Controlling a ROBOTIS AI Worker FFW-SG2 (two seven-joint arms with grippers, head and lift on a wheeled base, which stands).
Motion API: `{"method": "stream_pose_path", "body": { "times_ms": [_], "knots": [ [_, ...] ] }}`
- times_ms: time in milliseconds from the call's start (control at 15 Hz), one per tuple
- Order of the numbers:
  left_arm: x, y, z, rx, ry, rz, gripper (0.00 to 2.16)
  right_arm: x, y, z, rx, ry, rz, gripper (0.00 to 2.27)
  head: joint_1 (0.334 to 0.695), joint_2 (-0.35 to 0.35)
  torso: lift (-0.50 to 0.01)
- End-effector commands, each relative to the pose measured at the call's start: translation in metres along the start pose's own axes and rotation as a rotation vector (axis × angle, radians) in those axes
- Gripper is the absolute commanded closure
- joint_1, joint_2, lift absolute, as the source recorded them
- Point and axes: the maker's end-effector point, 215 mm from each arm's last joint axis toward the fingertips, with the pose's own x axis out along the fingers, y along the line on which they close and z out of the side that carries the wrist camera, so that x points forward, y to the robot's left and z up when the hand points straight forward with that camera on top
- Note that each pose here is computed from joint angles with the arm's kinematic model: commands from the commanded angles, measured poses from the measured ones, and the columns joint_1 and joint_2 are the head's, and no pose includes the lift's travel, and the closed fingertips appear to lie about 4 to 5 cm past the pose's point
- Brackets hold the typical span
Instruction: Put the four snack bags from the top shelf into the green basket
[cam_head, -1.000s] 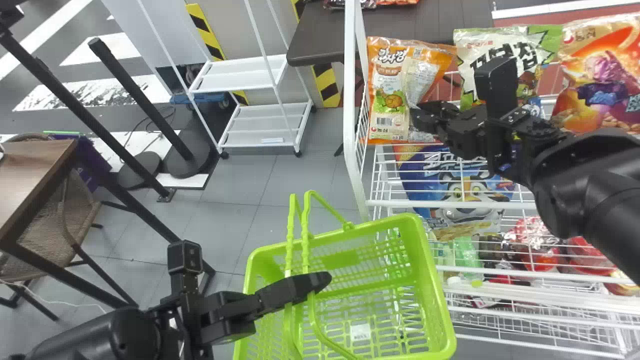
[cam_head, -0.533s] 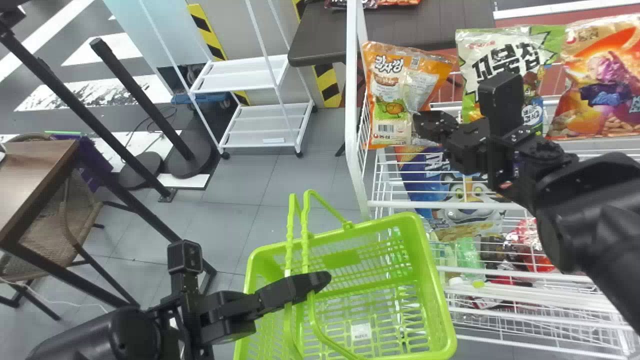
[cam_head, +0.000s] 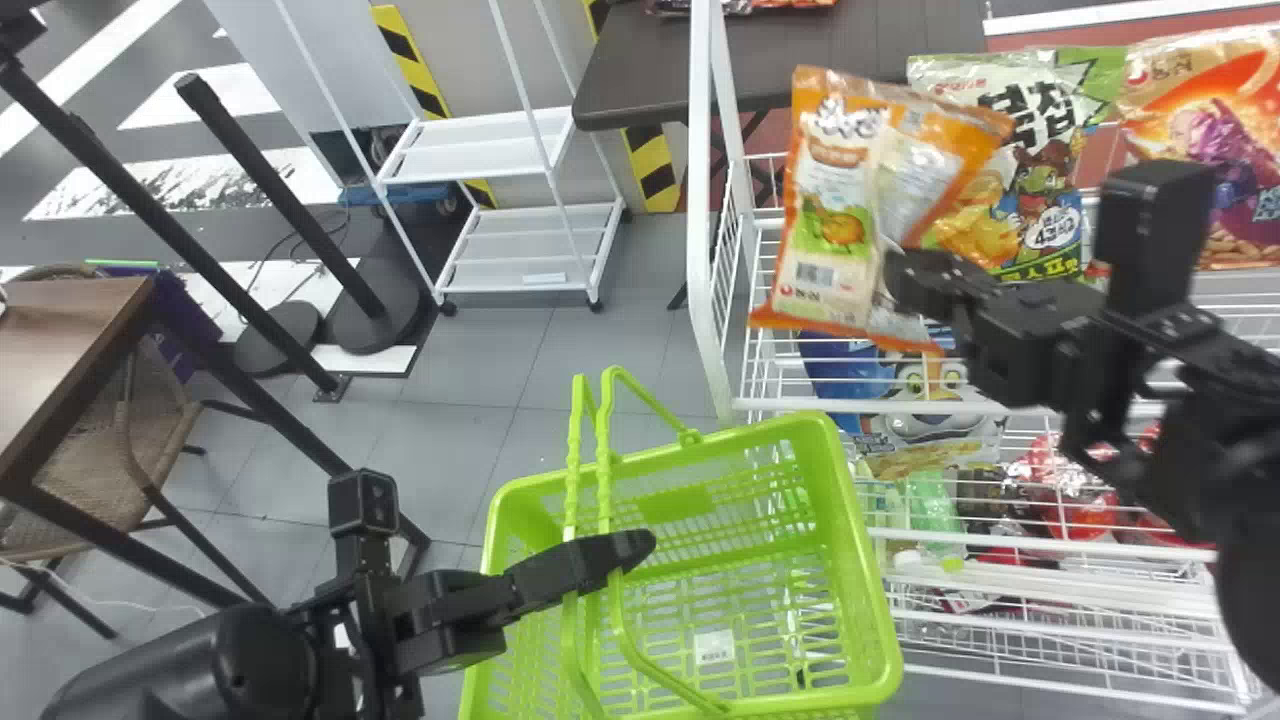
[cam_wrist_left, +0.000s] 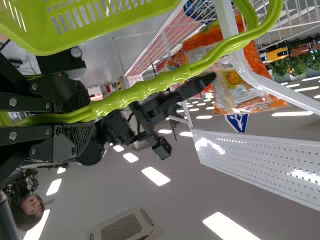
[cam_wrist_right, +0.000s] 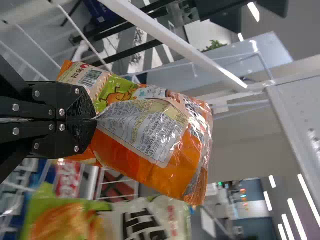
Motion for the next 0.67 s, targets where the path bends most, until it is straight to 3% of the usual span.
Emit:
{"method": "stream_pose_path", "body": {
  "times_ms": [0, 267, 600],
  "knots": [
    [0.001, -0.002, 0.002, 0.003, -0.001, -0.011, 2.15, -0.044, 0.011, -0.016, 0.041, 0.048, -0.005, 2.25, 0.695, 0.309, 0.000],
    [0.003, -0.002, 0.004, 0.004, 0.000, -0.017, 2.15, -0.097, 0.045, -0.041, 0.130, 0.146, 0.051, 2.25, 0.695, 0.303, 0.000],
    [0.004, -0.002, 0.004, 0.003, 0.002, -0.021, 2.15, -0.099, 0.116, -0.083, 0.156, 0.308, 0.190, 2.25, 0.695, 0.350, 0.000]
  ]
}}
